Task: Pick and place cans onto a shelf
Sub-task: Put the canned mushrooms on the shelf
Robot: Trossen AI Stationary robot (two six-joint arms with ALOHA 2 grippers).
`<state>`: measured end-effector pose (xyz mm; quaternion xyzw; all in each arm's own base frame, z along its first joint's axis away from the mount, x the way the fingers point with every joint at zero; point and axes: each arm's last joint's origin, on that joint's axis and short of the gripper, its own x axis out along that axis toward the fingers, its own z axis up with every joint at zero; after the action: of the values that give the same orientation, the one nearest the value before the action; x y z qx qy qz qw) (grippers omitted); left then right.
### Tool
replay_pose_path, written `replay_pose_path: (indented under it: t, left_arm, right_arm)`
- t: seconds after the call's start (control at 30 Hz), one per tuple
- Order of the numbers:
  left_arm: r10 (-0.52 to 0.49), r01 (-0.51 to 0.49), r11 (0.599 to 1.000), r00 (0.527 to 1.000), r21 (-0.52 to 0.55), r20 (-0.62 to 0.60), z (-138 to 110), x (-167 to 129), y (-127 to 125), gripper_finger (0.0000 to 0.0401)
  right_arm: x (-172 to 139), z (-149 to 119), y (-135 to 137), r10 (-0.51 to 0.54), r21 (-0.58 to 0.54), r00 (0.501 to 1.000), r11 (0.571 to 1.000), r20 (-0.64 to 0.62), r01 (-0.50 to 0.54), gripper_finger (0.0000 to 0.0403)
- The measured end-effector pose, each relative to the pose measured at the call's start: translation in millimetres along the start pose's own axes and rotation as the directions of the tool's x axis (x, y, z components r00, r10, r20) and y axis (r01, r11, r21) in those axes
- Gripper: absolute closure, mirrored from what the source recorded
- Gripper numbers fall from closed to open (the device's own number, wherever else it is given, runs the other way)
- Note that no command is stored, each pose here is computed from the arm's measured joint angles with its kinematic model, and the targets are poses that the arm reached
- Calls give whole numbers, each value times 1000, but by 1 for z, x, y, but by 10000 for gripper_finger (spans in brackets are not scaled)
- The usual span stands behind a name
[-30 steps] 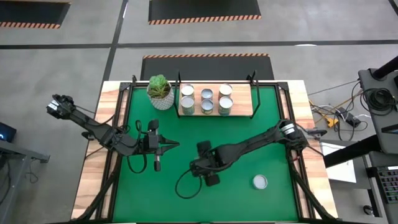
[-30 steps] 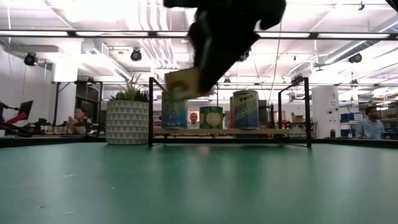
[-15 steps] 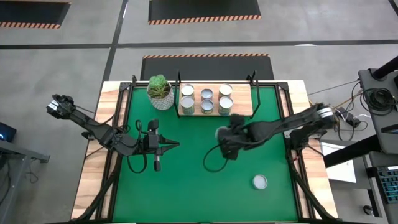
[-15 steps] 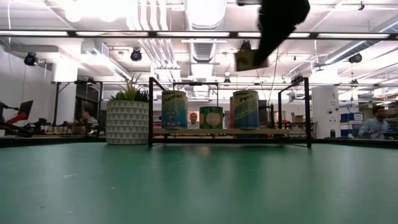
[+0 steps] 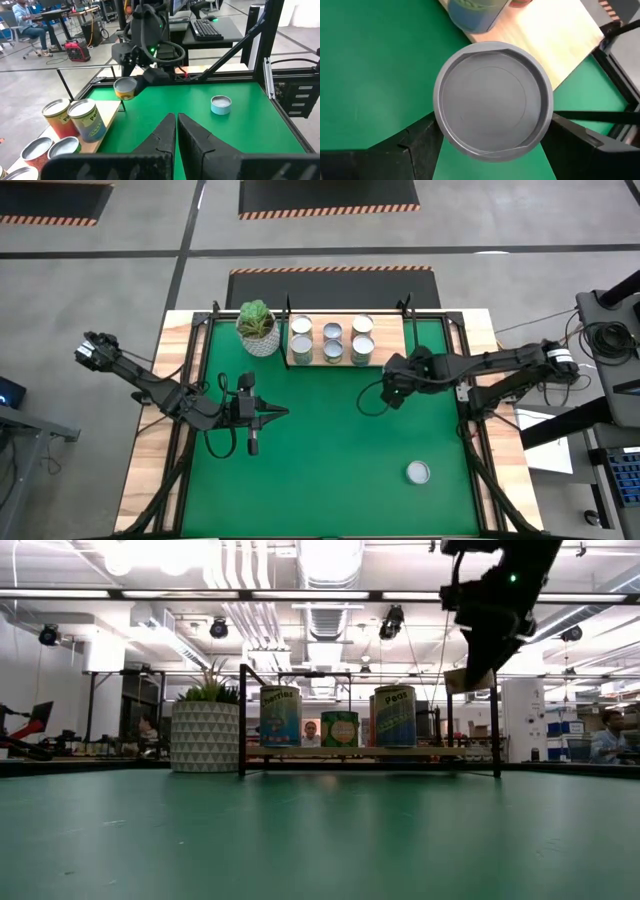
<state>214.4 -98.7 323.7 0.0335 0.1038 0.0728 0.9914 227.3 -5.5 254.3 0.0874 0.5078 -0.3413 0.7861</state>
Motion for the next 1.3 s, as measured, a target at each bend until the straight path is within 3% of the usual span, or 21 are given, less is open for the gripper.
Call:
replay_pose_path:
  t: [0.2,0.37,0.57,0.77,0.97,1.3]
  left_arm:
    - [0,0,1000,1000,1,0,0,0,0,401]
    - [0,0,1000,1000,8,0,0,0,0,401]
    - [2,-2,1000,1000,22,-1,0,0,0,401]
    - [2,-2,999,1000,48,-1,0,0,0,401]
    - [2,-2,998,1000,62,0,0,0,0,401]
    - [2,-2,998,1000,64,4,2,0,0,401]
  right_arm:
    - [12,8,-6,-13,-78,1000,997,22,14,120]
    - [24,16,-9,-92,-133,995,986,49,98,120]
    - [38,15,-5,-133,-262,991,956,8,131,119]
    - [53,16,1,-238,-367,971,903,9,225,119]
    - [63,19,6,-270,-405,963,879,8,250,119]
    - [75,25,-7,-279,-367,959,898,-45,244,100]
